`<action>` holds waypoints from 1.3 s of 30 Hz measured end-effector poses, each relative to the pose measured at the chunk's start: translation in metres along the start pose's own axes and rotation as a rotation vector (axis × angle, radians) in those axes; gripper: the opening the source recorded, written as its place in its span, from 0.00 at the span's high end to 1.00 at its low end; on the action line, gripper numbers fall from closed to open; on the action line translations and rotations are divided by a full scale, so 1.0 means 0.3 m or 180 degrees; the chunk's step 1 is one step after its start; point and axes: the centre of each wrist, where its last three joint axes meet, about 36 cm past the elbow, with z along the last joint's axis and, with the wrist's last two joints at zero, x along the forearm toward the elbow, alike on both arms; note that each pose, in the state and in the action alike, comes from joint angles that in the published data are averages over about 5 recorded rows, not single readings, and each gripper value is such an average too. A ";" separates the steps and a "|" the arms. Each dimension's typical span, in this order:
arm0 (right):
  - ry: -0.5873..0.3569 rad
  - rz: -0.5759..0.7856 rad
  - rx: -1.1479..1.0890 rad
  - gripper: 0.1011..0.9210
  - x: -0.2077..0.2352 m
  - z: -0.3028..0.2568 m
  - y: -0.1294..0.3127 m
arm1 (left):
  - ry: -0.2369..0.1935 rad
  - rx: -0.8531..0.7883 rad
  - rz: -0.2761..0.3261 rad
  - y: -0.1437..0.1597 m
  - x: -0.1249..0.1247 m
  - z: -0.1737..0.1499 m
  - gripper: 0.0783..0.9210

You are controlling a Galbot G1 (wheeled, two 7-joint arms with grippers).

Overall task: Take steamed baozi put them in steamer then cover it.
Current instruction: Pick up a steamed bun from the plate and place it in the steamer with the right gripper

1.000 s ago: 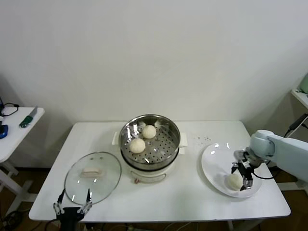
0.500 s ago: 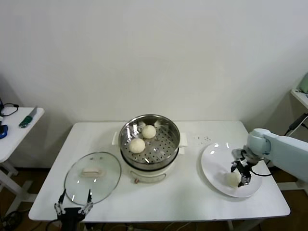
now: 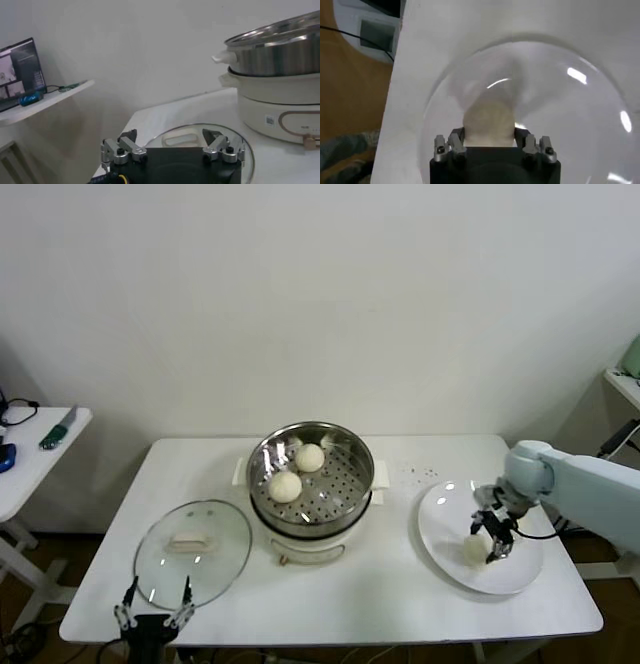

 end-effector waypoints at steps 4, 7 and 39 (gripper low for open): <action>0.0024 0.0113 0.0387 0.32 0.124 -0.063 -0.072 | -0.0010 0.0000 0.0008 -0.002 -0.003 -0.006 0.12; 0.0053 0.0224 0.0726 0.32 0.247 -0.132 -0.139 | -0.0016 0.0000 0.0011 -0.002 -0.004 -0.010 0.12; 0.0516 0.0299 0.3881 0.30 0.611 -1.192 -0.422 | -0.0175 -0.0085 0.0180 0.039 -0.033 -0.068 0.12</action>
